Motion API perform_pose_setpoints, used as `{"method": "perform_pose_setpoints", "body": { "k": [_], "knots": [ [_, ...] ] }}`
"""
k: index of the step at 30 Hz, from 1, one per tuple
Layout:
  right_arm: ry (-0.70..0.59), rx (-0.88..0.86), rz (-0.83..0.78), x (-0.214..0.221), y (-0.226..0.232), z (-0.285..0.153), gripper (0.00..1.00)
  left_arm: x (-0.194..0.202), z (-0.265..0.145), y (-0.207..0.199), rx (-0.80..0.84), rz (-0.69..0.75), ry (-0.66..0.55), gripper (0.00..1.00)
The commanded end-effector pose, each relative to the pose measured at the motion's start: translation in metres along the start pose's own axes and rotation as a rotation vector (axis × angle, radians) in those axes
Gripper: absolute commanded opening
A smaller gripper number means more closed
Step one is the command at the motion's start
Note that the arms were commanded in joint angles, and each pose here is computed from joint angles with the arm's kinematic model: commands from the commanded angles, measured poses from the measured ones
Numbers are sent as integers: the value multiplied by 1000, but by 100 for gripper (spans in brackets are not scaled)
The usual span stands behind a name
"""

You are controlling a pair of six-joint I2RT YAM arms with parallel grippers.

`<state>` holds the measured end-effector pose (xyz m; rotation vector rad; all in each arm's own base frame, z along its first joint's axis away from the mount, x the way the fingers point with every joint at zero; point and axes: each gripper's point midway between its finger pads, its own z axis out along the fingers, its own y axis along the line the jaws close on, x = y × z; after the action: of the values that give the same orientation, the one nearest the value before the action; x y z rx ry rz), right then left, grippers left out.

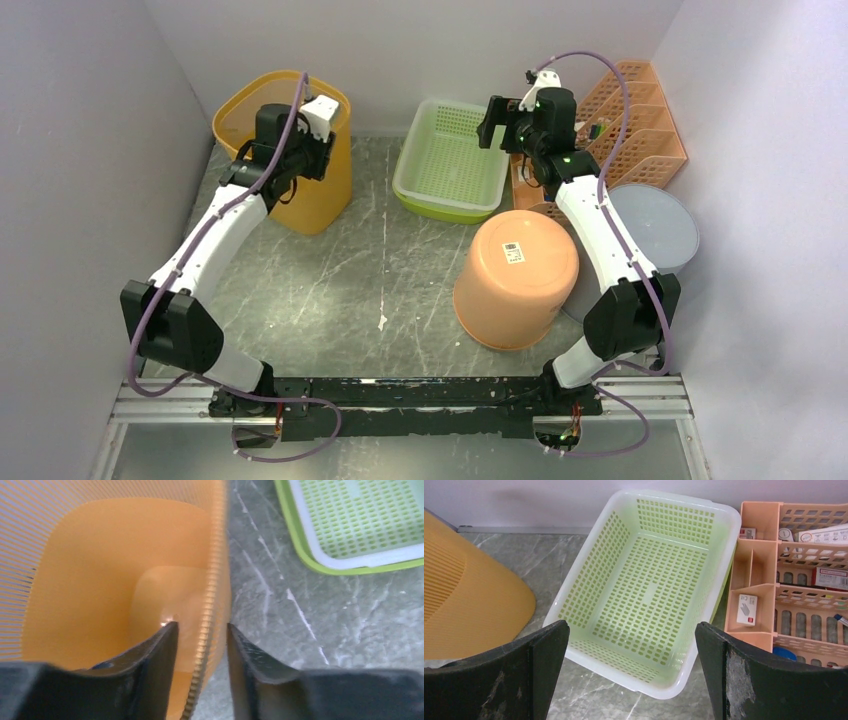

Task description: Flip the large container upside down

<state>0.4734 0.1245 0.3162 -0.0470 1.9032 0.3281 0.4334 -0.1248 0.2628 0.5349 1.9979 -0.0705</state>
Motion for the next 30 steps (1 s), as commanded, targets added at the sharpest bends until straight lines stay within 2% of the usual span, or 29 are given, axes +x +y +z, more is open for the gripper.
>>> {"method": "perform_pose_setpoints", "body": {
  "k": [1,2,3,6,9,12,16,22,24,27,30],
  "knots": [
    [-26,9,-2,-6,-3,-5,100,12,-13,7,-51,-51,36,27],
    [-28,17,-3,-6,-5,-6,100,13,-14,9,-62,-58,36,12],
    [-28,25,-3,-5,-7,-6,100,15,-15,9,-70,-64,40,7],
    [-29,31,-1,-5,-9,-7,100,17,-16,8,-67,-73,52,7],
    [-29,34,3,-3,-10,-7,100,0,-21,0,-23,-121,-18,7],
    [-27,41,8,0,-12,-7,100,-33,-34,-7,26,-193,-134,7],
    [-26,49,10,2,-15,-6,100,-84,-61,-13,97,-295,-360,7],
    [-20,58,6,4,-19,-5,100,-130,-100,-12,176,-420,-585,7],
    [-17,57,10,5,-20,-4,100,-136,-107,-2,165,-463,-632,7],
    [-14,49,15,7,-19,-3,100,-126,-107,20,169,-603,-700,7],
    [-8,42,14,9,-18,-3,100,-101,-102,46,194,-763,-777,7]
  ]
}}
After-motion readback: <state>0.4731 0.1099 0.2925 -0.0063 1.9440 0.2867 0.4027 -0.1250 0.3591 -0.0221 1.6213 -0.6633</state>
